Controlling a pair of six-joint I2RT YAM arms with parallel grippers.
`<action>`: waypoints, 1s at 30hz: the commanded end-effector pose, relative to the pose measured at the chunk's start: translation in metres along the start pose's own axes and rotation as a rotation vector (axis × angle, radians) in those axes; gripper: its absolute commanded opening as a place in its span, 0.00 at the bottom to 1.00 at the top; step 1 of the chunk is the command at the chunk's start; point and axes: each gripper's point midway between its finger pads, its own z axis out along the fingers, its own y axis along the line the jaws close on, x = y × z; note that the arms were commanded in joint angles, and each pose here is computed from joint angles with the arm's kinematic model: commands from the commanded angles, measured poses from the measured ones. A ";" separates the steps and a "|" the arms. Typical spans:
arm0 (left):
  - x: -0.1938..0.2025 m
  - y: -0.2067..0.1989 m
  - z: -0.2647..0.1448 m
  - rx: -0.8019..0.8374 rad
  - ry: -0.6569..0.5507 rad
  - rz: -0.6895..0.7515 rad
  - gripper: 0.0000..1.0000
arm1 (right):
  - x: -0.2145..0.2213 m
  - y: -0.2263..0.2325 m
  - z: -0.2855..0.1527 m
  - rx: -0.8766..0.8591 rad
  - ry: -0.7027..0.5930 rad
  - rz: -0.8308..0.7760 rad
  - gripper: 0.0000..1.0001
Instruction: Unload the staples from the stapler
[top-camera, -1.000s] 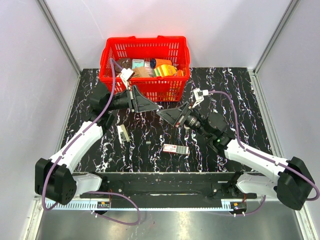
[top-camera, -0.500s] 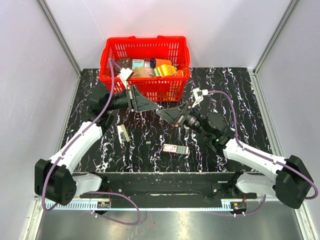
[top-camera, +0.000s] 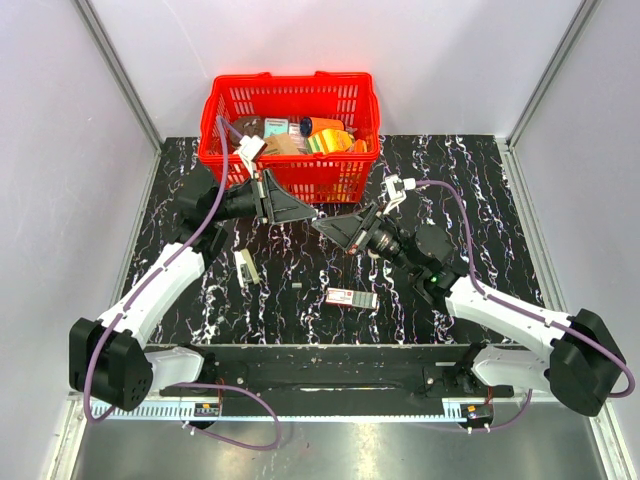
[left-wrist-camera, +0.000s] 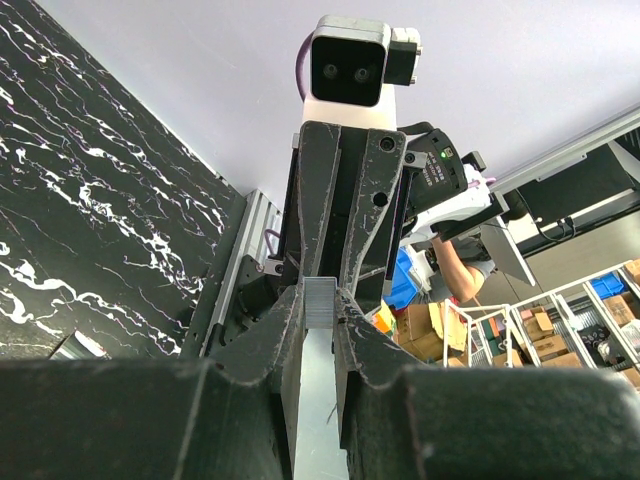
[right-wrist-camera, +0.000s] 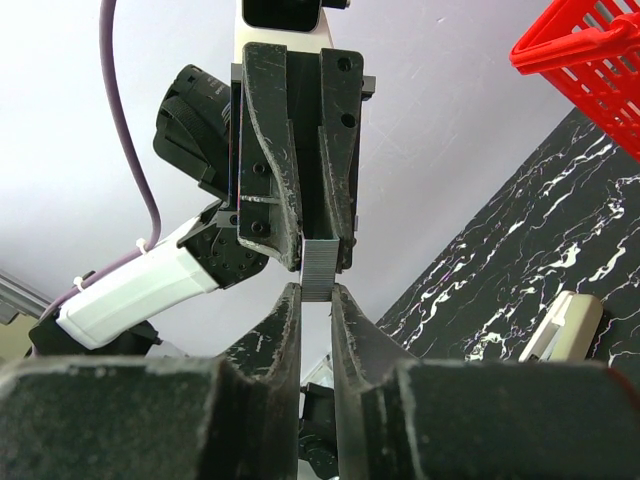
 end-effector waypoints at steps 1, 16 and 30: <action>-0.005 -0.026 -0.002 0.052 -0.005 0.088 0.15 | -0.012 0.009 0.002 -0.023 -0.019 -0.040 0.08; -0.026 0.035 -0.015 -0.231 0.025 0.206 0.70 | 0.013 -0.029 -0.028 0.204 0.112 -0.073 0.05; 0.038 0.181 -0.096 -0.772 0.407 0.428 0.67 | 0.095 -0.156 -0.133 0.988 0.387 0.005 0.00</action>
